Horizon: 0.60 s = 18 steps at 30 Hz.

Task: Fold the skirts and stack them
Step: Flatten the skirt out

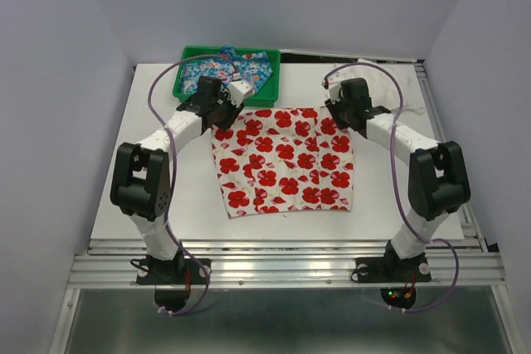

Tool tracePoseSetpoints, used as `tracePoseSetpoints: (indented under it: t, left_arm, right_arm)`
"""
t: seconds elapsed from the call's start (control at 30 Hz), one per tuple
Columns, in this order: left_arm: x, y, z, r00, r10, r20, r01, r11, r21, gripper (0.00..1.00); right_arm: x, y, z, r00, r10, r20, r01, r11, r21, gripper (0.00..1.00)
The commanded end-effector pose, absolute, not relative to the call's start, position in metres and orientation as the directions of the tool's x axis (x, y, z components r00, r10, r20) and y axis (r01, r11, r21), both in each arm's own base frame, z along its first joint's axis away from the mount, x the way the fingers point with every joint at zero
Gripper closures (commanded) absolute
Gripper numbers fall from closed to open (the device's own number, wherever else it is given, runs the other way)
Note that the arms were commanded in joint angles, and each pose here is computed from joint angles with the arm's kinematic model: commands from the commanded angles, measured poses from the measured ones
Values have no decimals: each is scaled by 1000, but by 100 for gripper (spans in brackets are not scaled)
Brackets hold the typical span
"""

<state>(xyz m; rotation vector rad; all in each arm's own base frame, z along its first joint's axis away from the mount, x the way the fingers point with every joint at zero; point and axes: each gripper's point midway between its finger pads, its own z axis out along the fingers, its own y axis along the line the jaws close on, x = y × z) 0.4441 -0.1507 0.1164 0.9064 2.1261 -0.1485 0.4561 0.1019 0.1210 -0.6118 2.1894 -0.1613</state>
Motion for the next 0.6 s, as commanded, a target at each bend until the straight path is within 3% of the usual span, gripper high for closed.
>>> tracePoseSetpoints:
  t: [0.0,0.1,0.27,0.4,0.57]
  left_arm:
    - [467,-145,168,-372,479,-795,556,801,222,42]
    - [458,-138,182,-358,484,-799,546,802,241,39]
    - [414,-135,196,-372,451,-811,563,805,189,39]
    - [372,-146,171,-407,463,-788,657,747,99,42]
    - [343,-160,140,-406,560,-722,739,666,100,49]
  right_arm:
    - [479,104,145,-510,-434,-743,-319,897,-305,22]
    - [478,99,157,-500,-442,-745,-320,893,-315,16]
    - [452,102,169,-484,-497,-721,-411,856,-314,18]
    - [407,131,145,-465,-577,-671,-651,737,-182,33]
    - [379,139,104,-551,-617,-562,-729,684,-36,47]
